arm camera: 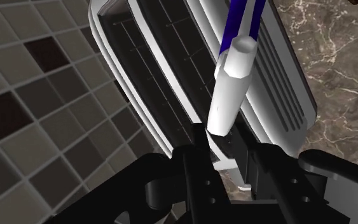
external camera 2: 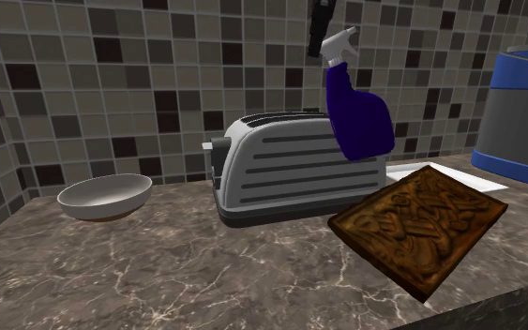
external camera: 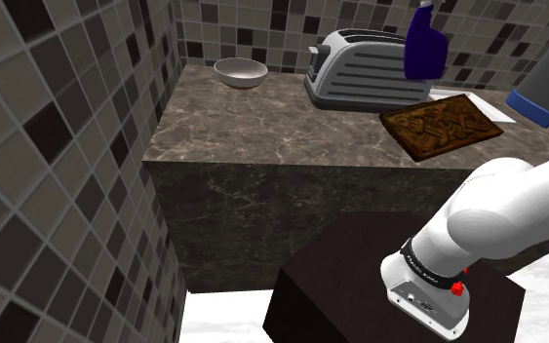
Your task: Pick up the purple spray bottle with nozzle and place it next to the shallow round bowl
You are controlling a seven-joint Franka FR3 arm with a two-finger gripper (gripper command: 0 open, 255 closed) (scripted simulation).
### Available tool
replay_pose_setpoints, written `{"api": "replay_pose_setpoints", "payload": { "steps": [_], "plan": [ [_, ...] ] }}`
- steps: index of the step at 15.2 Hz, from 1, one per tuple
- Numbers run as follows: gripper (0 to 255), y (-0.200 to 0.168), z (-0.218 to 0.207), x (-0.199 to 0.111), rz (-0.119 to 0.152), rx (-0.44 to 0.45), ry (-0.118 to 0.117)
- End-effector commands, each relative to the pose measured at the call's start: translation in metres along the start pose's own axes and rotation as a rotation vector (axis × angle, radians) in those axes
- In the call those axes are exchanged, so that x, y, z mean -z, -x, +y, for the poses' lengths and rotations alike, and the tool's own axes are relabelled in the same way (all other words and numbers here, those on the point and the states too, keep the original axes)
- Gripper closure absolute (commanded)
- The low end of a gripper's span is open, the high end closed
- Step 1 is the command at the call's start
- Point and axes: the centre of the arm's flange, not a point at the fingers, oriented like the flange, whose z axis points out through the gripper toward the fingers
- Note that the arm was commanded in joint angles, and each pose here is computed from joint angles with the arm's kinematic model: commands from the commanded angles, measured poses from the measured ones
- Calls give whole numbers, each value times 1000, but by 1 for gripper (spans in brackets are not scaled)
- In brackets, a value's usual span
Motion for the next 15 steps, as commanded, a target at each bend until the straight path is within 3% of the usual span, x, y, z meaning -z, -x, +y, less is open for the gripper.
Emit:
{"api": "replay_pose_setpoints", "payload": {
  "steps": [1,15],
  "plan": [
    [255,-2,4,9,0,0,0],
    [255,-15,35,75,0,0,0]
  ]
}}
